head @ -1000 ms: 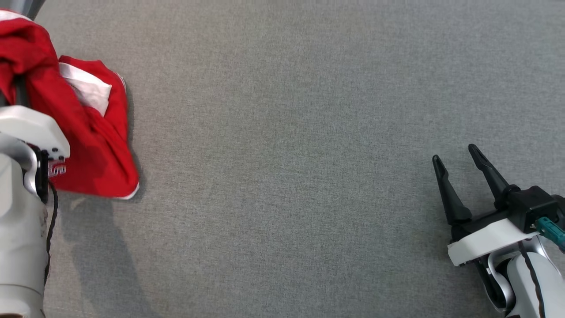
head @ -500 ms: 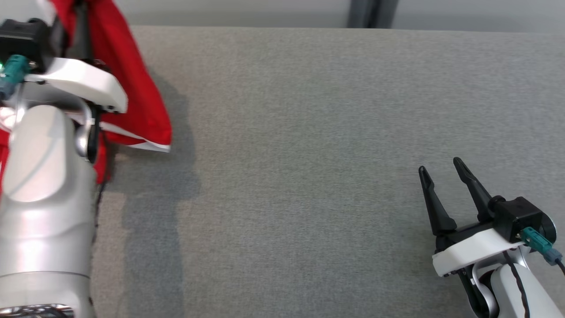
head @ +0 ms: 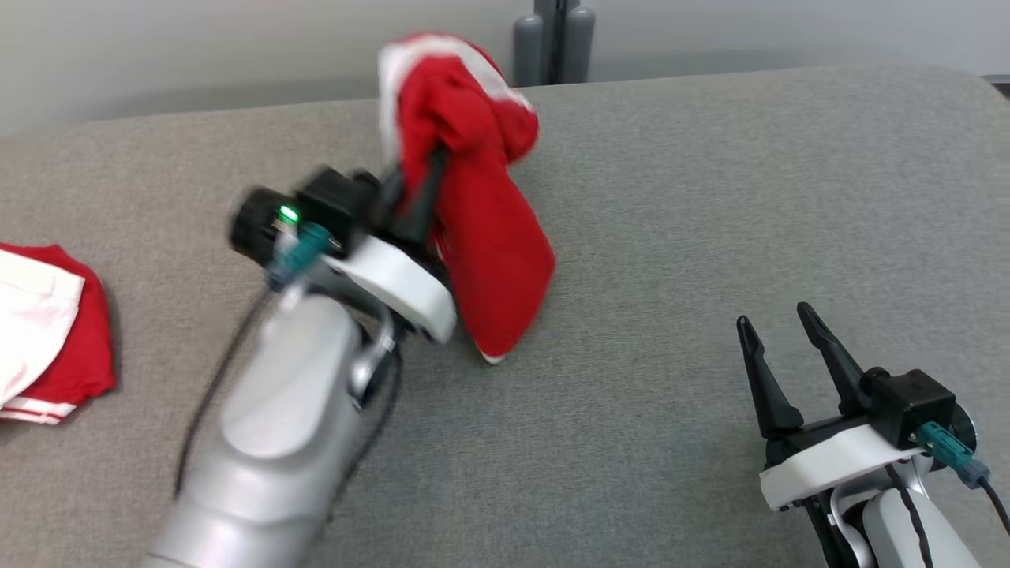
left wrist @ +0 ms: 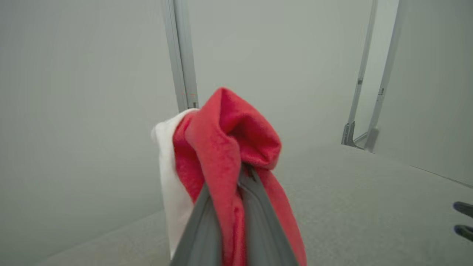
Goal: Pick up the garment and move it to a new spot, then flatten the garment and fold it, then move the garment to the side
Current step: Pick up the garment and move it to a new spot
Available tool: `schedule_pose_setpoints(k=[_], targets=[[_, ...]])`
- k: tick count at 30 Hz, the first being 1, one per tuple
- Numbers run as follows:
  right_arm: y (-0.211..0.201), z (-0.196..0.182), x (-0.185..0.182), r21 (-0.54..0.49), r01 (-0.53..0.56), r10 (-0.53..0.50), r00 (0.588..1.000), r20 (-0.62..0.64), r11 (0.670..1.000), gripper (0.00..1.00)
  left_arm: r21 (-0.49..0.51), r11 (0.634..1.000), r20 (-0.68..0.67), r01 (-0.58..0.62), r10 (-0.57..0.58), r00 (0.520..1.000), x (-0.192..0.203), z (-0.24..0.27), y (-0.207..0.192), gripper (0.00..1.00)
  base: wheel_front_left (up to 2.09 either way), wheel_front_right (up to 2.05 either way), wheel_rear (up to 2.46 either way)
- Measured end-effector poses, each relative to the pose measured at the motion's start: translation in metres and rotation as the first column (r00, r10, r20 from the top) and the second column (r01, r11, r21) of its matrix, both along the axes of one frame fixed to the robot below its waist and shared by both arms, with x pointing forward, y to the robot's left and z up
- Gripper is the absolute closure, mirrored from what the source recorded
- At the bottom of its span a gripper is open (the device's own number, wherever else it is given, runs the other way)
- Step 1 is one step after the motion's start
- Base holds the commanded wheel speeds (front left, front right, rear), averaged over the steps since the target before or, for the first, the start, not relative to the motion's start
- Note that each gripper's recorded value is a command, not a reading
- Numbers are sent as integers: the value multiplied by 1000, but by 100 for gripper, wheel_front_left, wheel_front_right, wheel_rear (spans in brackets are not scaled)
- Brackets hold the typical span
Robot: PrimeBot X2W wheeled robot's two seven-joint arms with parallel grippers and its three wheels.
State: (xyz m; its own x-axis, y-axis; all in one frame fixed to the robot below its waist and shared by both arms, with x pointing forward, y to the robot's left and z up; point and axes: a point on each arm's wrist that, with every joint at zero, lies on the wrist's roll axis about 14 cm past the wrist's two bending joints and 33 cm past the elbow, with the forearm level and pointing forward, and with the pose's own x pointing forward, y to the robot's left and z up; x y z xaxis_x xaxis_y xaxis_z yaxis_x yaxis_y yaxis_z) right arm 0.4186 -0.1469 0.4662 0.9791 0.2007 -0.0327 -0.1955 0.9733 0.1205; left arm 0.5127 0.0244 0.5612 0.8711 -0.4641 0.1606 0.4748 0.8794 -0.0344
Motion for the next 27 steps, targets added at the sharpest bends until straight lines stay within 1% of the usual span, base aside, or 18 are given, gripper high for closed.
schedule_pose_setpoints(k=[3,7,8,9,10,15,17,18,19,23,27], targets=[[-6,4,-4,2,21,-21,1000,7,1000,0,-1,996,-56,87,-87,995,-25,-20,-37,100,0,0,0],[-11,7,-8,15,44,-44,999,14,999,0,24,994,-116,110,-106,988,-43,-44,-53,100,0,0,0],[-13,8,-9,15,49,-49,999,15,999,0,36,993,-132,112,-106,986,-47,-52,-55,50,0,0,0],[-14,8,-9,15,52,-52,999,15,999,0,45,992,-149,115,-107,983,-51,-60,-55,50,0,0,0],[-14,8,-10,16,53,-54,998,16,998,0,52,992,-170,113,-103,980,-55,-67,-55,0,0,0,0],[-16,8,-12,21,63,-63,998,13,998,0,86,995,-252,54,-30,967,-67,-100,-35,0,0,0,0],[-16,9,-13,25,66,-66,998,15,998,0,87,996,-265,2,21,964,-68,-106,-21,0,0,0,0],[-16,10,-12,26,67,-67,998,17,997,0,90,996,-262,-24,47,964,-68,-106,-13,0,0,0,0],[-16,11,-12,29,69,-69,997,22,997,0,92,993,-250,-76,97,963,-69,-105,4,0,0,0,0],[-15,16,-15,35,69,-71,997,36,997,0,112,982,-221,-154,175,959,-79,-102,35,0,0,0,0],[-14,21,-20,38,71,-72,996,47,997,0,101,964,-193,-247,262,946,-88,-94,66,0,0,0,0]])
